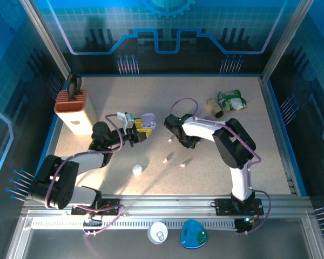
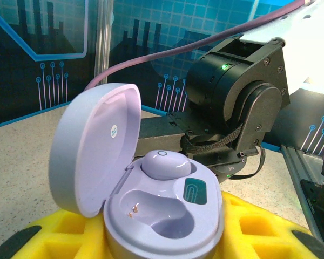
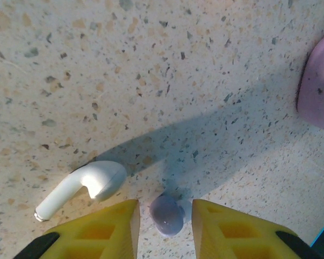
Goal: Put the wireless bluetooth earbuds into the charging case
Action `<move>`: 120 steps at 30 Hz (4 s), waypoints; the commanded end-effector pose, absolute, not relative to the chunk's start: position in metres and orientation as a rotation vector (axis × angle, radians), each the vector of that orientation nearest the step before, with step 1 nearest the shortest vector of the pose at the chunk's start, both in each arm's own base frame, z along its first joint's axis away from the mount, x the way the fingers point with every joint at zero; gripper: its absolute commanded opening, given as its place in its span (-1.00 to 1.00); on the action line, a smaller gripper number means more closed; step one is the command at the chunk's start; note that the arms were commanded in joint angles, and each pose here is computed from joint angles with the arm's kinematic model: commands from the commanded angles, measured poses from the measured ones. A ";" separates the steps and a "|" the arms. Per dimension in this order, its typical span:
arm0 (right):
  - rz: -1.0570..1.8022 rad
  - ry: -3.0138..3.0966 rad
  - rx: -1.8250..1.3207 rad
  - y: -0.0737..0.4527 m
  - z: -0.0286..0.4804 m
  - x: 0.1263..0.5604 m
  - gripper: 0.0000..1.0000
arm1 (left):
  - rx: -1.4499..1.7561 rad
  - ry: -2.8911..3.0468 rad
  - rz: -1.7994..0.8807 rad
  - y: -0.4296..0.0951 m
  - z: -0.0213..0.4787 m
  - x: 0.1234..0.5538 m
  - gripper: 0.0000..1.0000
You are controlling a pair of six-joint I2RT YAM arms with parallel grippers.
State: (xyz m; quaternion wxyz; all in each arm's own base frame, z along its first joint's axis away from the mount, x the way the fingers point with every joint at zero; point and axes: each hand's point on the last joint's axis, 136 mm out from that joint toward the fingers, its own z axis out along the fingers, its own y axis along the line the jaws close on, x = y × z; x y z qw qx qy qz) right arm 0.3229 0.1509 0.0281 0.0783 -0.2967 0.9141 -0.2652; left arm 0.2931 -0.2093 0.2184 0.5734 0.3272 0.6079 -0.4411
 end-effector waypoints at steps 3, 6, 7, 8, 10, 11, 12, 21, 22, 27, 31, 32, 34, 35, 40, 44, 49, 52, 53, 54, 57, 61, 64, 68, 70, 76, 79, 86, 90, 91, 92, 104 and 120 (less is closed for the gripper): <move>-0.873 2.731 -0.920 0.147 0.030 0.319 -0.35 | 0.762 1.415 -1.028 -0.207 0.219 0.293 -0.42; -0.889 2.730 -0.926 0.145 0.030 0.319 -0.35 | 0.763 1.415 -1.028 -0.207 0.219 0.293 -0.42; -0.894 2.731 -0.927 0.144 0.029 0.318 -0.35 | 0.764 1.414 -1.029 -0.207 0.219 0.292 -0.42; -0.895 2.731 -0.930 0.144 0.029 0.318 -0.35 | 0.763 1.415 -1.028 -0.207 0.218 0.292 -0.41; -0.897 2.739 -0.935 0.143 0.026 0.317 -0.35 | 0.764 1.413 -1.028 -0.207 0.219 0.293 -0.42; -0.895 2.744 -0.939 0.143 0.025 0.316 -0.35 | 0.762 1.415 -1.031 -0.207 0.218 0.292 -0.42; -0.892 2.748 -0.942 0.143 0.024 0.315 -0.35 | 0.763 1.414 -1.030 -0.207 0.219 0.292 -0.42; -0.900 2.759 -0.950 0.142 0.014 0.314 -0.38 | 0.765 1.409 -1.031 -0.207 0.220 0.292 -0.42; -0.898 2.760 -0.947 0.141 0.014 0.314 -0.40 | 0.765 1.410 -1.031 -0.207 0.220 0.292 -0.42; -0.915 2.767 -0.924 0.135 0.014 0.316 -0.47 | 0.765 1.411 -1.031 -0.207 0.219 0.291 -0.42; -0.912 2.762 -0.917 0.135 0.016 0.317 -0.54 | 0.768 1.409 -1.028 -0.207 0.220 0.291 -0.42; -0.908 2.763 -0.916 0.135 0.016 0.317 -0.55 | 0.768 1.410 -1.028 -0.207 0.219 0.291 -0.42; -0.893 2.761 -0.907 0.136 0.018 0.318 -0.58 | 0.769 1.413 -1.028 -0.207 0.219 0.291 -0.42; -0.868 2.762 -0.896 0.138 0.019 0.318 -0.59 | 0.769 1.414 -1.026 -0.207 0.218 0.291 -0.42; -0.651 2.753 -0.808 0.154 0.039 0.317 -0.60 | 0.762 1.419 -1.003 -0.206 0.217 0.294 -0.42; -0.401 2.717 -0.722 0.169 0.064 0.313 -0.60 | 0.739 1.414 -1.014 -0.206 0.217 0.298 -0.44; -0.073 2.663 -0.589 0.180 0.096 0.303 -0.59 | 0.663 1.377 -0.990 -0.202 0.222 0.309 -0.44; 0.199 2.620 -0.516 0.190 0.119 0.294 -0.58 | 0.639 1.356 -0.968 -0.204 0.223 0.313 -0.45; 0.285 2.599 -0.496 0.194 0.128 0.291 -0.59 | 0.644 1.354 -0.956 -0.206 0.222 0.313 -0.44; 0.373 2.573 -0.480 0.198 0.136 0.287 -0.58 | 0.650 1.348 -0.943 -0.209 0.222 0.313 -0.44; 0.584 2.492 -0.455 0.208 0.162 0.277 -0.58 | 0.665 1.339 -0.924 -0.218 0.220 0.314 -0.44; 0.776 2.393 -0.453 0.219 0.195 0.263 -0.58 | 0.712 1.328 -0.902 -0.236 0.213 0.313 -0.44; 0.899 2.319 -0.464 0.228 0.220 0.254 -0.58 | 0.743 1.315 -0.883 -0.247 0.209 0.312 -0.45; 1.050 2.228 -0.481 0.242 0.247 0.246 -0.59 | 0.784 1.293 -0.849 -0.262 0.205 0.310 -0.46; 1.092 2.203 -0.498 0.249 0.255 0.243 -0.59 | 0.806 1.280 -0.834 -0.270 0.203 0.307 -0.46; 1.068 2.187 -0.574 0.270 0.260 0.240 -0.58 | 0.853 1.260 -0.822 -0.289 0.198 0.300 -0.47; 1.064 2.186 -0.593 0.279 0.259 0.242 -0.58 | 0.865 1.253 -0.824 -0.294 0.198 0.297 -0.47; 1.059 2.199 -0.597 0.290 0.255 0.250 -0.59 | 0.888 1.237 -0.820 -0.304 0.198 0.289 -0.47; 1.055 2.203 -0.604 0.293 0.253 0.253 -0.58 | 0.897 1.231 -0.814 -0.308 0.198 0.286 -0.47; 1.047 2.208 -0.606 0.294 0.251 0.254 -0.58 | 0.897 1.230 -0.813 -0.309 0.197 0.285 -0.47; 1.040 2.213 -0.605 0.294 0.250 0.255 -0.58 | 0.899 1.226 -0.812 -0.310 0.198 0.285 -0.47; 0.953 2.283 -0.573 0.288 0.227 0.261 -0.58 | 0.897 1.212 -0.816 -0.314 0.202 0.281 -0.47; 0.901 2.355 -0.526 0.283 0.209 0.266 -0.53 | 0.849 1.222 -0.784 -0.313 0.207 0.288 -0.47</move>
